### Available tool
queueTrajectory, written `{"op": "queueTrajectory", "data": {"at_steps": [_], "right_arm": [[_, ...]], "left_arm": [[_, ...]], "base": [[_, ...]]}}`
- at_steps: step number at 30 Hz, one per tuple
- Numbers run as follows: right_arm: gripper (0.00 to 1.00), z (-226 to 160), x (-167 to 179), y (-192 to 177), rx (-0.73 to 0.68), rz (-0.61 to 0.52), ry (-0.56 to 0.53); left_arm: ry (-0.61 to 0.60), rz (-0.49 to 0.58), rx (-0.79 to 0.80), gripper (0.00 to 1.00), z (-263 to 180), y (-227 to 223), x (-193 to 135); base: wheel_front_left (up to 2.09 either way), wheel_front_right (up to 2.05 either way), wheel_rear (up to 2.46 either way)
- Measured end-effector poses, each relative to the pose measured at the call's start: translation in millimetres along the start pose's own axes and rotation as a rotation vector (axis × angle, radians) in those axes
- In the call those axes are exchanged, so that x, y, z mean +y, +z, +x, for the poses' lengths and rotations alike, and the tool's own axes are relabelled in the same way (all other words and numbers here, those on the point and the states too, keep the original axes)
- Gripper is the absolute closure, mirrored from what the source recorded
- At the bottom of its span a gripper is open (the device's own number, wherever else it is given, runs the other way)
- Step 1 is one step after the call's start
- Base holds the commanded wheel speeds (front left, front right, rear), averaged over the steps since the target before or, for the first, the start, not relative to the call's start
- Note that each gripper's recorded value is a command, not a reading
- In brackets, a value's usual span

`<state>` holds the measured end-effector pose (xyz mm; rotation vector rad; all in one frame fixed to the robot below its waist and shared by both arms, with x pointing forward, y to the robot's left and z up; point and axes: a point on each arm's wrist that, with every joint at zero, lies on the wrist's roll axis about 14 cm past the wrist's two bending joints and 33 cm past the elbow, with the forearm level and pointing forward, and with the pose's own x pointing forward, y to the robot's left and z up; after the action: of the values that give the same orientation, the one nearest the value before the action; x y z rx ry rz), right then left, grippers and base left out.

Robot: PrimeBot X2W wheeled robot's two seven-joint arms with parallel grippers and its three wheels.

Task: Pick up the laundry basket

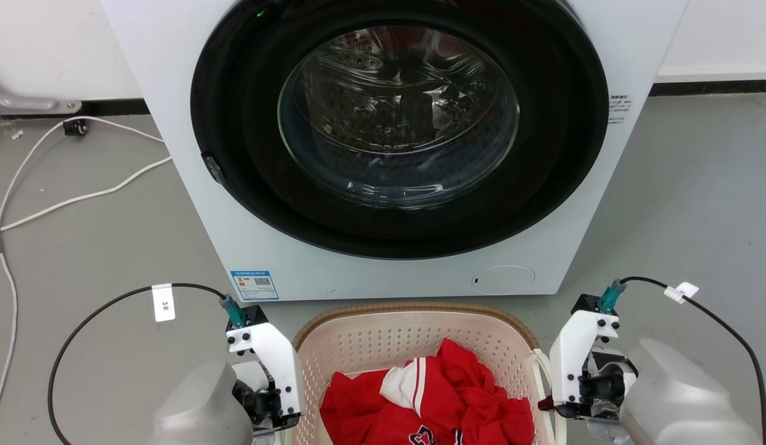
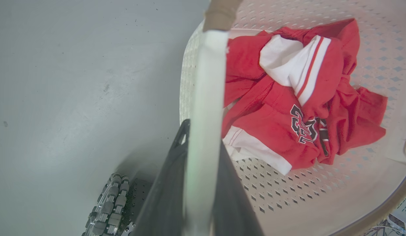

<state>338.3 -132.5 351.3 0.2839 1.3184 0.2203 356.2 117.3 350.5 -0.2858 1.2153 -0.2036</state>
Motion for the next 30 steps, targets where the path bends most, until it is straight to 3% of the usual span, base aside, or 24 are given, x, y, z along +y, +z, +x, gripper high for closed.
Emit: {"op": "queueTrajectory", "data": {"at_steps": [30], "right_arm": [[1.00, -0.6, -0.8, 1.5, -0.007, 0.005, -0.002]], "left_arm": [[-0.002, -0.001, -0.005, 1.00, 0.1, 0.3, -0.5]], "base": [[0.00, 0.00, 0.00]]}}
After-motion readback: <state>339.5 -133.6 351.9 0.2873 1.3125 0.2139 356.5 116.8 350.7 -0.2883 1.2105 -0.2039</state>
